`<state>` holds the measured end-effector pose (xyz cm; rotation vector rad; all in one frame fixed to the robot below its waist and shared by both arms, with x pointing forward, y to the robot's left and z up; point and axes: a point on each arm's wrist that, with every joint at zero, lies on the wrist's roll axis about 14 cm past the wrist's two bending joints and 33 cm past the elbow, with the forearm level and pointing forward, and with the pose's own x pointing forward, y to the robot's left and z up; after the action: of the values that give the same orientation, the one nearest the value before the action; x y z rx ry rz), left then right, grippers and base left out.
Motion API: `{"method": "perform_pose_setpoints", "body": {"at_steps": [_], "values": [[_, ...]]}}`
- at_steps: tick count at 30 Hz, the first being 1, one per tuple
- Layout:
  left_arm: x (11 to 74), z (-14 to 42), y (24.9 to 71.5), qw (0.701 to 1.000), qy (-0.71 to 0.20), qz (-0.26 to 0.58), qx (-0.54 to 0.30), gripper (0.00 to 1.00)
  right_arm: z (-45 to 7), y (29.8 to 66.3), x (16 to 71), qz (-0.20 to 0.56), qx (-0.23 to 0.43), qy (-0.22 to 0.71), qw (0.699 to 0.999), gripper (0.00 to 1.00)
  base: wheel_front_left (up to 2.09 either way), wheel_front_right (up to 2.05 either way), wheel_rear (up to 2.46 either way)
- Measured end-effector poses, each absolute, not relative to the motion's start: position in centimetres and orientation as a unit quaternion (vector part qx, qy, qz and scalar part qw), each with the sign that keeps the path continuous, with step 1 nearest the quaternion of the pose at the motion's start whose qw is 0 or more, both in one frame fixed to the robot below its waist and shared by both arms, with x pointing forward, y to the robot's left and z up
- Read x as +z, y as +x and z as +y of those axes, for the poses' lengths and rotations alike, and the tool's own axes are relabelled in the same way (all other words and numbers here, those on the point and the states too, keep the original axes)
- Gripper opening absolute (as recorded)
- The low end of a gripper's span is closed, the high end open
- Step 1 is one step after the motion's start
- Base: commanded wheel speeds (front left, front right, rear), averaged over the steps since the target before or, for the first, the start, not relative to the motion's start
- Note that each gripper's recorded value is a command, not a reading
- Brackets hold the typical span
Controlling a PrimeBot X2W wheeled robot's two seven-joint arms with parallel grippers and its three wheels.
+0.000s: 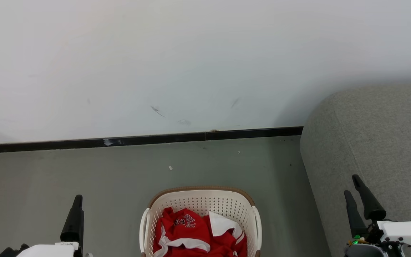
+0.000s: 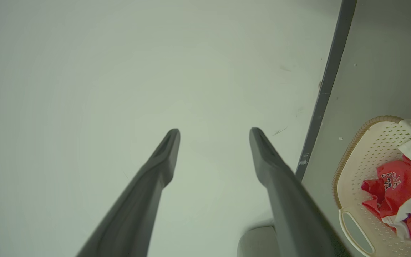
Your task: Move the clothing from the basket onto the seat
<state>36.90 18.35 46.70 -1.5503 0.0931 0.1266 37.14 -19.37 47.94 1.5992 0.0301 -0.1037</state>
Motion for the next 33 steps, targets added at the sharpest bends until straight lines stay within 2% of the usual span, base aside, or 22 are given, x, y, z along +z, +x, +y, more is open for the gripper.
{"method": "perform_pose_setpoints", "body": {"at_steps": [14, 33], "values": [[47.8, 18.7, 37.3, 0.775, -0.630, 0.031, 0.044, 1.00, -19.1, 37.5, 49.4, 0.001, -0.027, 0.674, 0.738, 1.00, 0.00, 0.00, 0.00], [50.6, 18.3, 37.9, 0.890, -0.456, 0.002, -0.006, 1.00, -18.8, 38.0, 51.8, -0.014, 0.028, 0.490, 0.871, 1.00, 0.00, 0.00, 0.00]]}}
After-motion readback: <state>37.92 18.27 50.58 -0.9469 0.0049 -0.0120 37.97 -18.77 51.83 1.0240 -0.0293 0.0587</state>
